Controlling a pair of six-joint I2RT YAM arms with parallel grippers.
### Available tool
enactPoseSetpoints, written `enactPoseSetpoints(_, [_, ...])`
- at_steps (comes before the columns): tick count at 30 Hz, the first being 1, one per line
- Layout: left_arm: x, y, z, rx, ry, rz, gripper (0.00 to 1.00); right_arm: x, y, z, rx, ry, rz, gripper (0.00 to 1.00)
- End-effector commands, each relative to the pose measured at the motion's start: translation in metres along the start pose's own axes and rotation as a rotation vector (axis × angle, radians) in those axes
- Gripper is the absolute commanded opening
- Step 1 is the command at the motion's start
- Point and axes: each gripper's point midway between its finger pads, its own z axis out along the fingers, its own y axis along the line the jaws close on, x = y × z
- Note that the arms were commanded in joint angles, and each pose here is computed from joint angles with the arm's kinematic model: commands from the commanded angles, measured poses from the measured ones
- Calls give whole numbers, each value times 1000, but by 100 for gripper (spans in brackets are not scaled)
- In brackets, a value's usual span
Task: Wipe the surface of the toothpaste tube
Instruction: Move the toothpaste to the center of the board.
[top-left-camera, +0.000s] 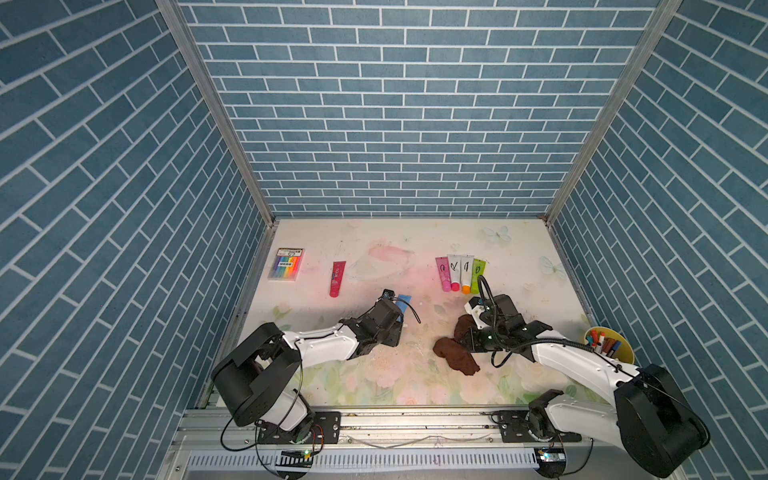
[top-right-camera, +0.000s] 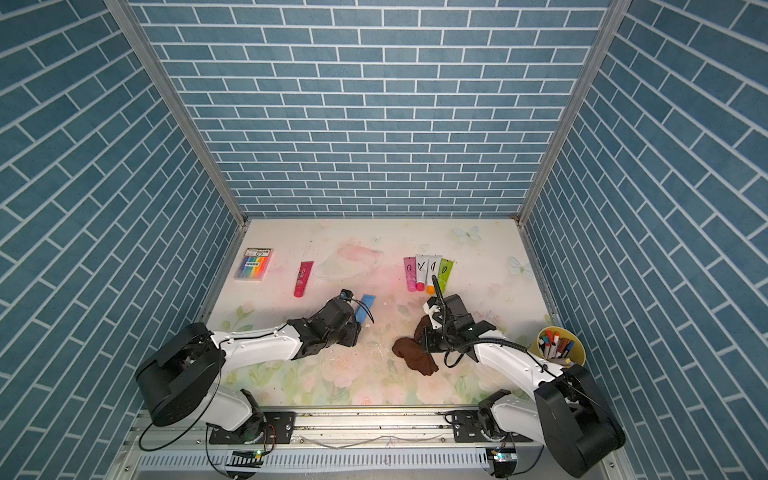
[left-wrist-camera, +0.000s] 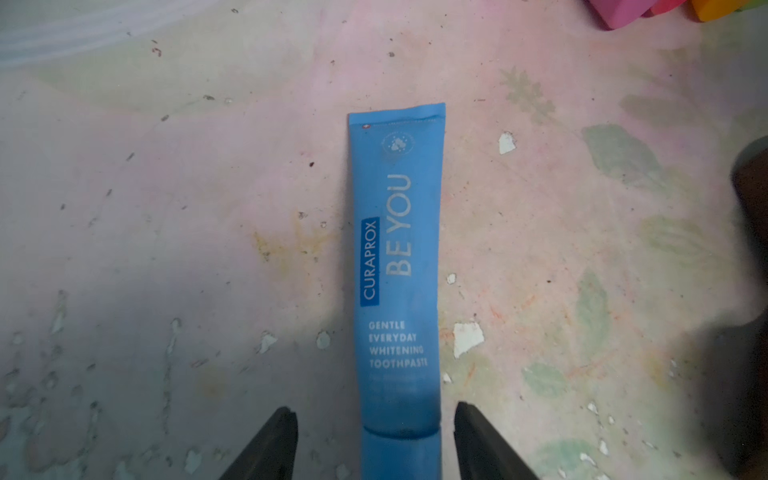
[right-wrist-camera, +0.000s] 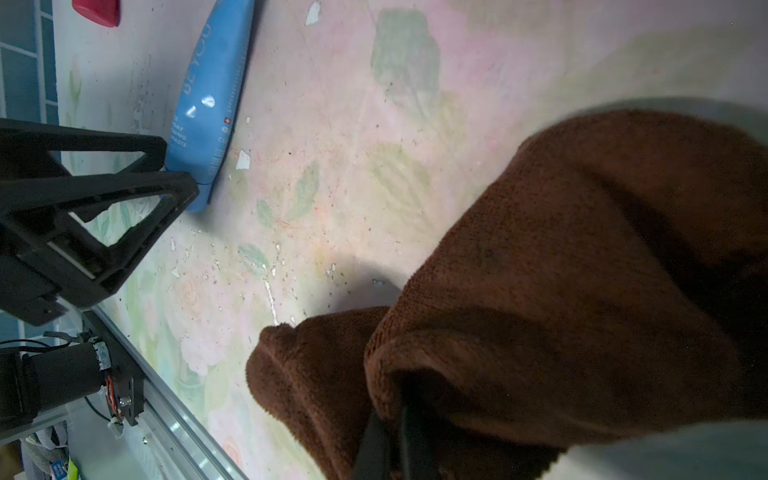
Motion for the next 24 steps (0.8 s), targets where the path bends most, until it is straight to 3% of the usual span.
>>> enactPoseSetpoints(1, [-1,-8,6,43,-3,25,62,-1,2,2,-10,4,-27,0])
enactPoseSetpoints(11, [22,-2,6,24,17,49,44,-2,1,1,-2,-1,-29,0])
enactPoseSetpoints(14, [26,-8,6,31,20,78,34,-2,1,0,2,-2,-31,0])
enactPoseSetpoints(24, [26,-62,-12,147,-48,299,26,-18,12,-38,47,-91,-85,0])
